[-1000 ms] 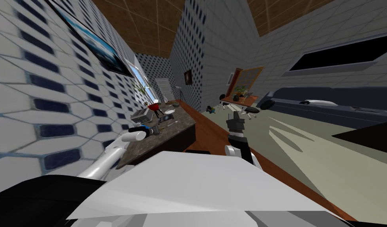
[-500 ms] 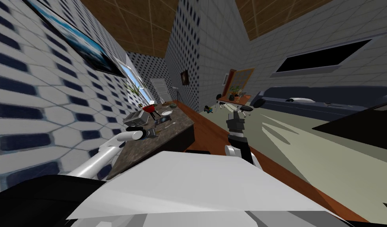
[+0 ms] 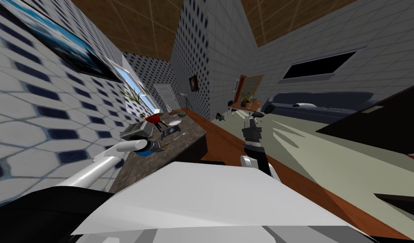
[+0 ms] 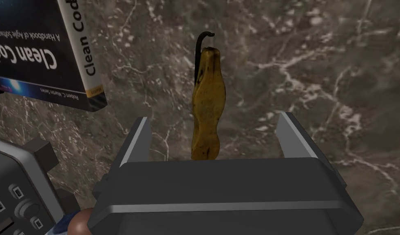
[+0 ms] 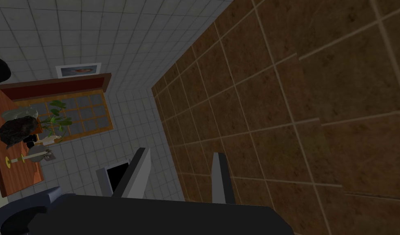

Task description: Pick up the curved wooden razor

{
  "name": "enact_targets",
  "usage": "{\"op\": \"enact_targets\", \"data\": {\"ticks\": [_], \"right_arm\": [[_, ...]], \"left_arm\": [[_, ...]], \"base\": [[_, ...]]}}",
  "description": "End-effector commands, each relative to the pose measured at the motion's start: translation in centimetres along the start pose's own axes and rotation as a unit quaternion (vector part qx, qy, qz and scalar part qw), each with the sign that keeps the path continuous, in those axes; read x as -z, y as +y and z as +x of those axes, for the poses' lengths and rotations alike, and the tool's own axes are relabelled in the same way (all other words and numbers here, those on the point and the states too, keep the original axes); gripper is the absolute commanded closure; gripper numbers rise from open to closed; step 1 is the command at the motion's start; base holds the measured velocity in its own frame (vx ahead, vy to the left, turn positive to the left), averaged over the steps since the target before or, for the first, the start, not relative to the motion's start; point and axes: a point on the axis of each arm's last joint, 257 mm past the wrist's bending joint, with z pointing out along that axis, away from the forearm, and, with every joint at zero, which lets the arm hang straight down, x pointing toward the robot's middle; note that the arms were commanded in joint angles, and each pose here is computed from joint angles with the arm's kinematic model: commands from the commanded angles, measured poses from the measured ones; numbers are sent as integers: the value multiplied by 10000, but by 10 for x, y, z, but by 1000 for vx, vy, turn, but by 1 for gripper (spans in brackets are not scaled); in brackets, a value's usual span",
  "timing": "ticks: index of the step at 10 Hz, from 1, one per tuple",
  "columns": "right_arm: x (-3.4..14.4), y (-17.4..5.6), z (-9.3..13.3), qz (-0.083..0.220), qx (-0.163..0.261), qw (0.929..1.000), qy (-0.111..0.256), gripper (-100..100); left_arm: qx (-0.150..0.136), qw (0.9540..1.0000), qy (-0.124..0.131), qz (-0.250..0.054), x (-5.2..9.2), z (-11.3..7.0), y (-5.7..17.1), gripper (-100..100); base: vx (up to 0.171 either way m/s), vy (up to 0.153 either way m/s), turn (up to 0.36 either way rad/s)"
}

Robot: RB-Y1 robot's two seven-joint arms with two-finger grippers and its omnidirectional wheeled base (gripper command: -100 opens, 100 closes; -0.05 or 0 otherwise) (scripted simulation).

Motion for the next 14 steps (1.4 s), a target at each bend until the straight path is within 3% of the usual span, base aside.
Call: {"op": "enact_targets", "data": {"ticks": [1,5,6,7,8,12,13,14], "right_arm": [[0,0,0,0,0,10000,0,0],[0,0,0,0,0,10000,0,0],[0,0,0,0,0,10000,0,0],[0,0,0,0,0,10000,0,0],[0,0,0,0,0,10000,0,0],[0,0,0,0,0,10000,0,0],[0,0,0,0,0,10000,0,0],[0,0,0,0,0,10000,0,0]], "left_arm": [[232,9992,-248,-206,0,-19,3,-100],[586,9946,-686,-520,7,-55,13,-100],[536,9955,-618,-473,7,-50,11,-100],[547,9953,-631,-485,7,-51,12,0],[655,9945,-666,-467,1,-58,12,-100],[897,9921,-758,-442,-12,-76,17,-100],[862,9925,-743,-447,-10,-72,15,-100],[865,9925,-745,-444,-10,-73,15,100]], "base": [[15,36,-124],[5,37,-73],[-6,16,-9],[0,0,0],[-30,6,-153],[-58,13,-142],[-19,5,-26],[0,0,0]]}}
